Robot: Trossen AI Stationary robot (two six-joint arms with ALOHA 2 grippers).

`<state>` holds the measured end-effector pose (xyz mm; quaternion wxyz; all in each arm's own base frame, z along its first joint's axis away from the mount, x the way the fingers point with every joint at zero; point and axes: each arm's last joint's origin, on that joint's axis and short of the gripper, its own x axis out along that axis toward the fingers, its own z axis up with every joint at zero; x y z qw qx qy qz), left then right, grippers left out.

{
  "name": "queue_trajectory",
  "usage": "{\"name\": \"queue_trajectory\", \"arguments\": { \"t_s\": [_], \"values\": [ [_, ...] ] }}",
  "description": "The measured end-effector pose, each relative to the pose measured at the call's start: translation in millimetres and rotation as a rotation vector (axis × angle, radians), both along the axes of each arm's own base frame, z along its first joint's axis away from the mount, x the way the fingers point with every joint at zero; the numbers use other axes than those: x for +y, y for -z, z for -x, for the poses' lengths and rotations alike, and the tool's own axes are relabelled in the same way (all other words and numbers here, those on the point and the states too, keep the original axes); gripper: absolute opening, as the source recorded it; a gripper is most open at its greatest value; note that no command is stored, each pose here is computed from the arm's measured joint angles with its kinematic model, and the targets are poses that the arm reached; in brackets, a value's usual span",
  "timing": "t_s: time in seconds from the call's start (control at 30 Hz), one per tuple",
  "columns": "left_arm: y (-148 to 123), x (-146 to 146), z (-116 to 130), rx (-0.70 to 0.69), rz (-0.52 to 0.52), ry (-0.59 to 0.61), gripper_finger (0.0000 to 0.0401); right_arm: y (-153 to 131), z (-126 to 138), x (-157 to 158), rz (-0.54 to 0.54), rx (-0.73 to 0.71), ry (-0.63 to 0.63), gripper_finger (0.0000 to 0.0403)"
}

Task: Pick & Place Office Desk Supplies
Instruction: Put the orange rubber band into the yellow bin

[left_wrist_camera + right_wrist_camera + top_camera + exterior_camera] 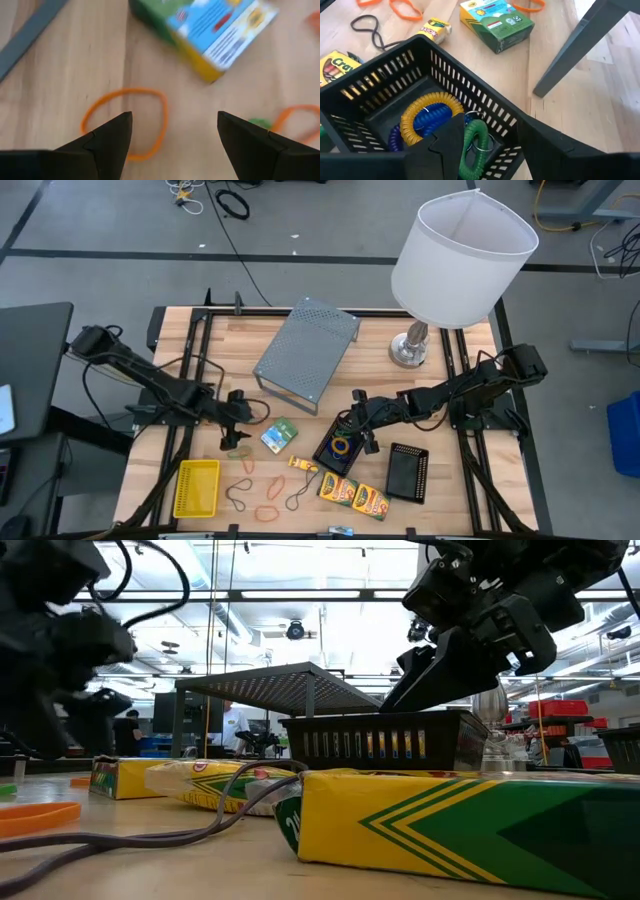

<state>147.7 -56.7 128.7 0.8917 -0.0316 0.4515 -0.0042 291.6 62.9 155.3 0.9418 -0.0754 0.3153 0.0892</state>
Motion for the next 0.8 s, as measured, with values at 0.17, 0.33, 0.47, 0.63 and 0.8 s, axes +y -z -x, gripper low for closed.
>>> {"name": "queue_trajectory", "arguments": {
  "t_s": [0.17,0.33,0.47,0.63,0.8],
  "values": [
    [8,-1,-6,0.089,-0.115,-0.042,0.0292,0,0,-1,0.016,-0.003,0.022,0.0188],
    [7,-5,-19,0.163,-0.203,-0.039,0.0272,0,0,-1,0.020,-0.004,0.027,0.0188],
    [7,-11,-30,0.198,-0.193,-0.008,0.0223,0,0,-1,0.021,-0.002,0.027,0.0188],
    [6,-15,-38,0.214,-0.155,0.009,0.0116,0,0,-1,0.021,0.000,0.027,0.0188],
    [5,-16,-39,0.218,-0.126,0.007,0.0011,1,0,-1,0.021,0.003,0.026,0.0188]
  ]
}}
